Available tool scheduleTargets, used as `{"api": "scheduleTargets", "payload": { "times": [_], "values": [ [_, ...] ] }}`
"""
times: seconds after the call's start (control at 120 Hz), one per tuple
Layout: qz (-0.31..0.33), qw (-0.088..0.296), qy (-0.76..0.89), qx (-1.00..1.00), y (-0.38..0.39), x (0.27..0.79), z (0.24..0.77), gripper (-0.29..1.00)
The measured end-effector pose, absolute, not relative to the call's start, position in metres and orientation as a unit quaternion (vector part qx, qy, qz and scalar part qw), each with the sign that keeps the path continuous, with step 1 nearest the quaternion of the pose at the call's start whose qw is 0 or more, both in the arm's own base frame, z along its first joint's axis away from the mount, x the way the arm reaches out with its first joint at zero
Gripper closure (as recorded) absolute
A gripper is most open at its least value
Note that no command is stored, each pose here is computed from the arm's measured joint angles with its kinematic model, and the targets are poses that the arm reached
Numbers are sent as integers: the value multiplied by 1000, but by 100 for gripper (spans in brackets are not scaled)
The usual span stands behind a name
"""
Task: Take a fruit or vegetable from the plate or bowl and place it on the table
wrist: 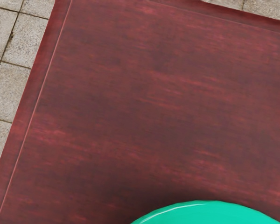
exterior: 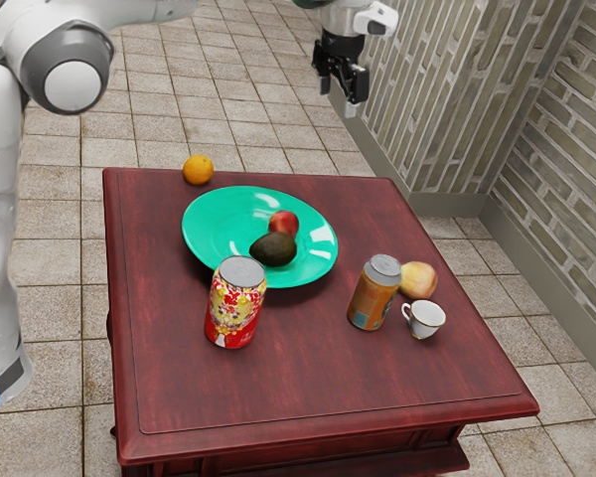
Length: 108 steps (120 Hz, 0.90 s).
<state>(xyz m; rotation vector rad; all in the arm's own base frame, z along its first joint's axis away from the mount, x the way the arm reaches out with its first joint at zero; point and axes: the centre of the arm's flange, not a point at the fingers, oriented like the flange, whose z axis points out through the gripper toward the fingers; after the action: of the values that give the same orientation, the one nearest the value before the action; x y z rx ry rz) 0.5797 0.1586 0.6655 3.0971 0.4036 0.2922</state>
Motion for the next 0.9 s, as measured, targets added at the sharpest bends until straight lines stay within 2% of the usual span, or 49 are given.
{"api": "scheduleTargets", "payload": {
  "times": [0.167,0.392,0.533,0.717,0.9],
  "values": [
    [105,-35,91,990,139,587,659,0],
    [65,-36,29,997,121,610,617,0],
    [44,-9,-37,998,70,621,603,0],
    [-7,26,-68,997,55,646,540,0],
    [-32,56,-89,994,48,646,510,0]
  ]
}}
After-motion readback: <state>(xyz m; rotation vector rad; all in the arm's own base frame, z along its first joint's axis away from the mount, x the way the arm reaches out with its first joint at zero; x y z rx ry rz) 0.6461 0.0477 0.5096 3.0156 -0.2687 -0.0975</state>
